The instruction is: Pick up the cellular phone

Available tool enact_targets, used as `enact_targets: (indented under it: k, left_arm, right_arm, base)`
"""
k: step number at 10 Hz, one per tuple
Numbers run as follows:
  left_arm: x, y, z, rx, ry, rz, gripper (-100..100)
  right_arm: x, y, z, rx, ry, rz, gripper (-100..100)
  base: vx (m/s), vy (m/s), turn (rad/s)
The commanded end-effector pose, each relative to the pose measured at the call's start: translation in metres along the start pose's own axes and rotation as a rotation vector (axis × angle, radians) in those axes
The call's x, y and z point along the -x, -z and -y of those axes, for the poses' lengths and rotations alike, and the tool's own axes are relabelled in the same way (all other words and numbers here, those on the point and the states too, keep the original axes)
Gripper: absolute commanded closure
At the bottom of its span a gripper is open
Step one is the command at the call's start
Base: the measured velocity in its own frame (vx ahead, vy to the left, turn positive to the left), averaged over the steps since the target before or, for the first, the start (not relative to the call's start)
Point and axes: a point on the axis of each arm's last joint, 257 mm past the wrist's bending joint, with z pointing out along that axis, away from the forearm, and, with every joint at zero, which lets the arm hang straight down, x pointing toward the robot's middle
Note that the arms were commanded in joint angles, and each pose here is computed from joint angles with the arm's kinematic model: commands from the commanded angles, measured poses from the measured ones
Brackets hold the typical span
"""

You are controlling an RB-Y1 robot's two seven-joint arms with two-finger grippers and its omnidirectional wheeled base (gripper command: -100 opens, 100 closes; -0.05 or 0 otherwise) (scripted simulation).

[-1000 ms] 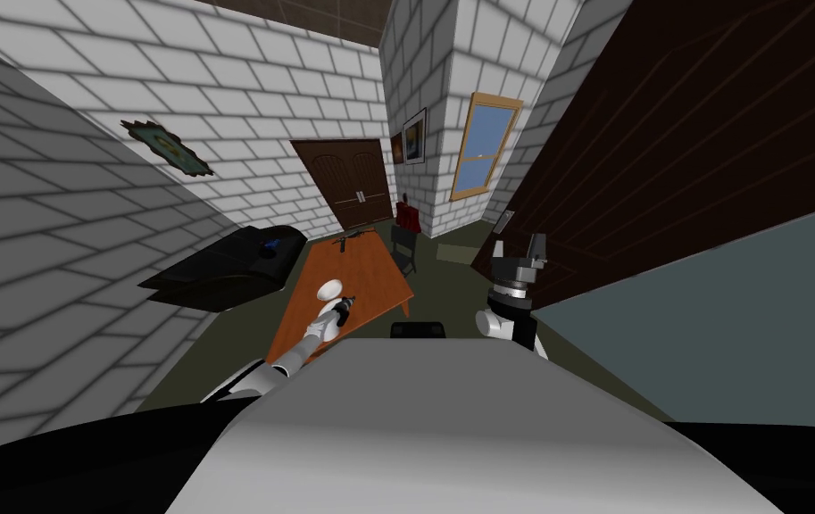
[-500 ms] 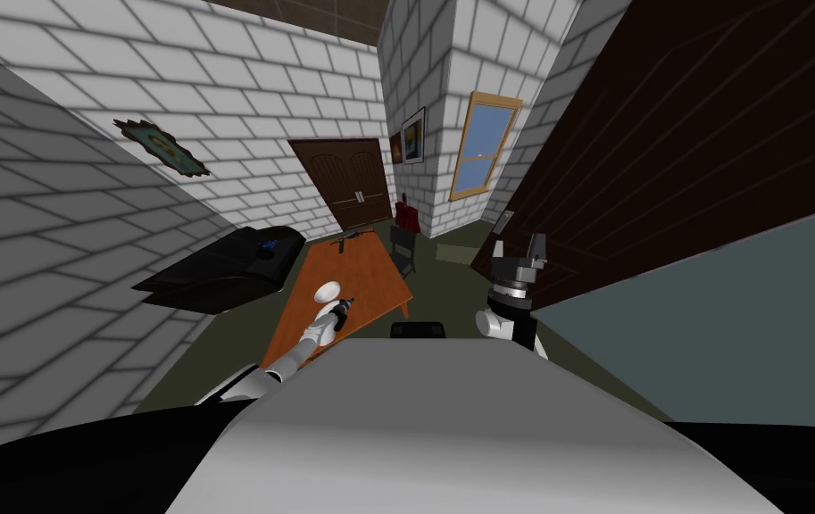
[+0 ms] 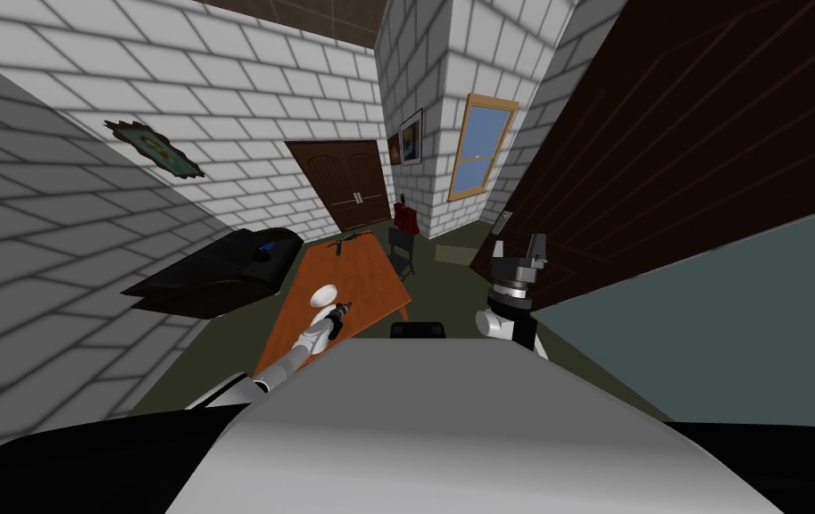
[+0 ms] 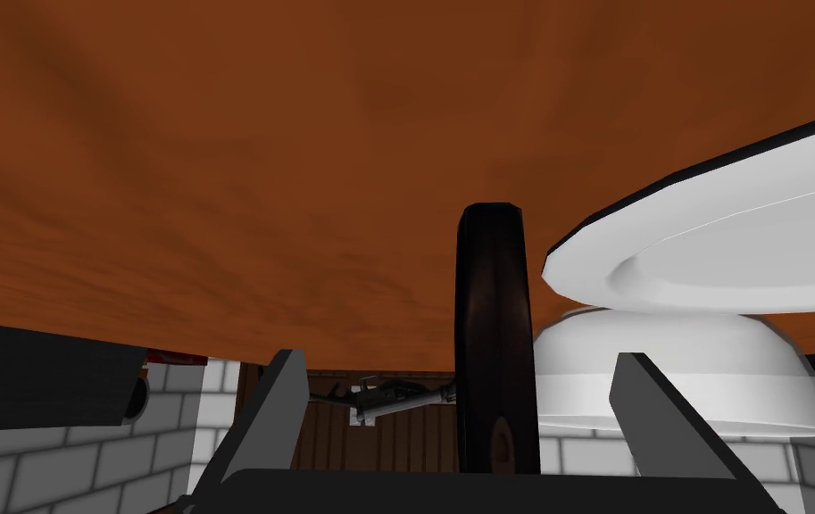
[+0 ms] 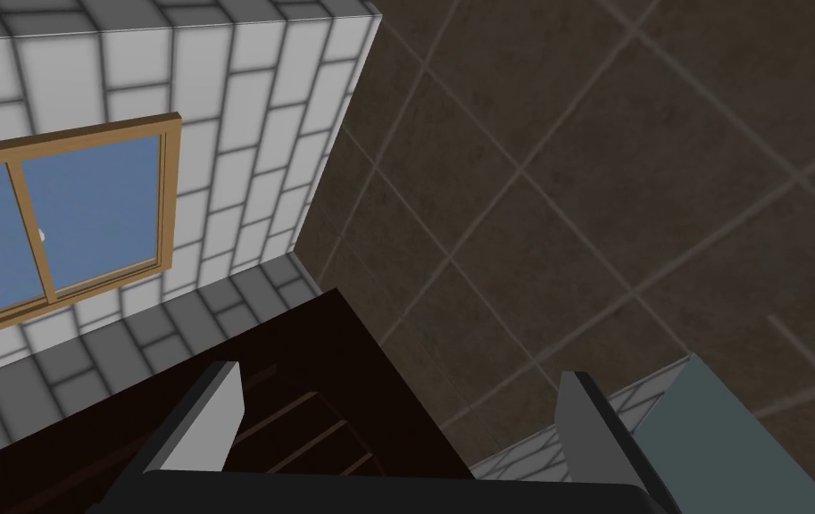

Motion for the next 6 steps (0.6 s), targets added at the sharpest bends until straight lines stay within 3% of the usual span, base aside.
enact_targets:
  k: [1, 2, 3, 4, 6]
  left_arm:
    - [-0.0009, 0.0012, -0.0023, -0.003, 0.021, 0.0, -100]
    - [-0.0009, 0.0012, -0.0023, -0.003, 0.045, 0.0, -100]
    - [-0.0008, 0.001, -0.002, -0.002, 0.029, 0.0, -100]
    - [-0.0008, 0.001, -0.0019, -0.003, 0.034, 0.0, 100]
    - [-0.0009, 0.0011, -0.0029, -0.001, 0.033, 0.0, 100]
  right_arm:
    - [0.0, 0.0, 0.0, 0.0, 0.0, 0.0, 0]
    - [0.0, 0.0, 0.0, 0.0, 0.0, 0.0, 0]
    - [0.0, 0.0, 0.0, 0.0, 0.0, 0.0, 0]
    - [0.0, 0.0, 0.0, 0.0, 0.0, 0.0, 0]
    - [0.0, 0.0, 0.0, 0.0, 0.0, 0.0, 0]
  base:
    - [0.025, -0.013, 0.005]
    - [0.005, -0.006, -0.001]
    - [0.0, 0.0, 0.0]
    - [0.0, 0.0, 0.0]
    - [0.0, 0.0, 0.0]
